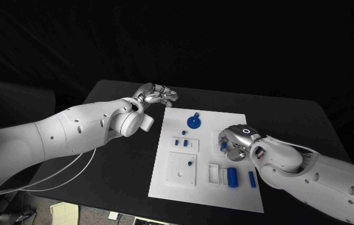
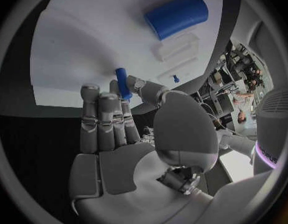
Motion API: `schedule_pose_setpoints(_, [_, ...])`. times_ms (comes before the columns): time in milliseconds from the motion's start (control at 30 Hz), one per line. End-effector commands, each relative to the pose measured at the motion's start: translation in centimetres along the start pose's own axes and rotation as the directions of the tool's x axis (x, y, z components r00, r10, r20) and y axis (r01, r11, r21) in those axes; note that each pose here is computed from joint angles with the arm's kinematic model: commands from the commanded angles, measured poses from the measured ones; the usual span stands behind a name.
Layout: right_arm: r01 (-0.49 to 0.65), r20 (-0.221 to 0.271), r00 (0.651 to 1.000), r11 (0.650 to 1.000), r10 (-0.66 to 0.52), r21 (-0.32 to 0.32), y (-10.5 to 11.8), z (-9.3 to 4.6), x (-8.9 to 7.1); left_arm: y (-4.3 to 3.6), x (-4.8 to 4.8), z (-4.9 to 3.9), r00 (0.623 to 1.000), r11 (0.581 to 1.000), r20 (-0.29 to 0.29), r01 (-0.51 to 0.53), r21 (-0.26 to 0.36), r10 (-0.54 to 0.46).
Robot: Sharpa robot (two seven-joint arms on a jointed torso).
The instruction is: Assemble the parts on the task board
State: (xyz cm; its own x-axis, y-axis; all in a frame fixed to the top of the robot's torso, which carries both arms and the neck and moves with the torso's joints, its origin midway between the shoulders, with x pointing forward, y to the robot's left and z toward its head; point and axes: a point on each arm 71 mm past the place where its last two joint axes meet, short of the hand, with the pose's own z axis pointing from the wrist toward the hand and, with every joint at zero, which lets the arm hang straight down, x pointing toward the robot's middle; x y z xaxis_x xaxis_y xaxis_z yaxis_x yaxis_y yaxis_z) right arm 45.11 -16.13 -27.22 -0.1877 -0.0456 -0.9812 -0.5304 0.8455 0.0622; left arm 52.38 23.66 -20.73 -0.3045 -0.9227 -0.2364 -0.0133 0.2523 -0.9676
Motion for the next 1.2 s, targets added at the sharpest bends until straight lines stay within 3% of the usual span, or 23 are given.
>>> schedule_pose_setpoints(33, [0.008, 0.039, 0.999, 1.0, -0.008, -0.008, 0.2, -0.2, -0.4, -0.19, 0.13, 0.05, 1.0, 1.0, -0.011, 0.007, 0.01, -0.007])
schedule_pose_setpoints(433, [-0.038, 0.111, 0.993, 0.997, 0.046, -0.073, 2.5, -1.1, -2.9, -0.16, 0.1, 0.11, 1.0, 1.0, -0.009, 0.006, 0.01, -0.006])
schedule_pose_setpoints(700, [-0.033, 0.146, 0.987, 0.983, 0.06, -0.183, 6.6, -0.3, -3.6, -0.18, 0.21, 0.2, 1.0, 1.0, -0.011, 0.007, 0.01, -0.006])
schedule_pose_setpoints(833, [-0.036, 0.139, 0.988, 0.973, 0.07, -0.229, 8.6, 0.2, -3.2, -0.24, 0.42, 0.28, 1.0, 1.0, -0.014, 0.008, 0.012, -0.007])
schedule_pose_setpoints(1200, [-0.065, 0.076, 0.993, 0.946, 0.093, -0.316, 13.1, 0.6, -0.1, -0.37, 0.89, 0.47, 1.0, 1.0, -0.021, 0.01, 0.014, -0.009])
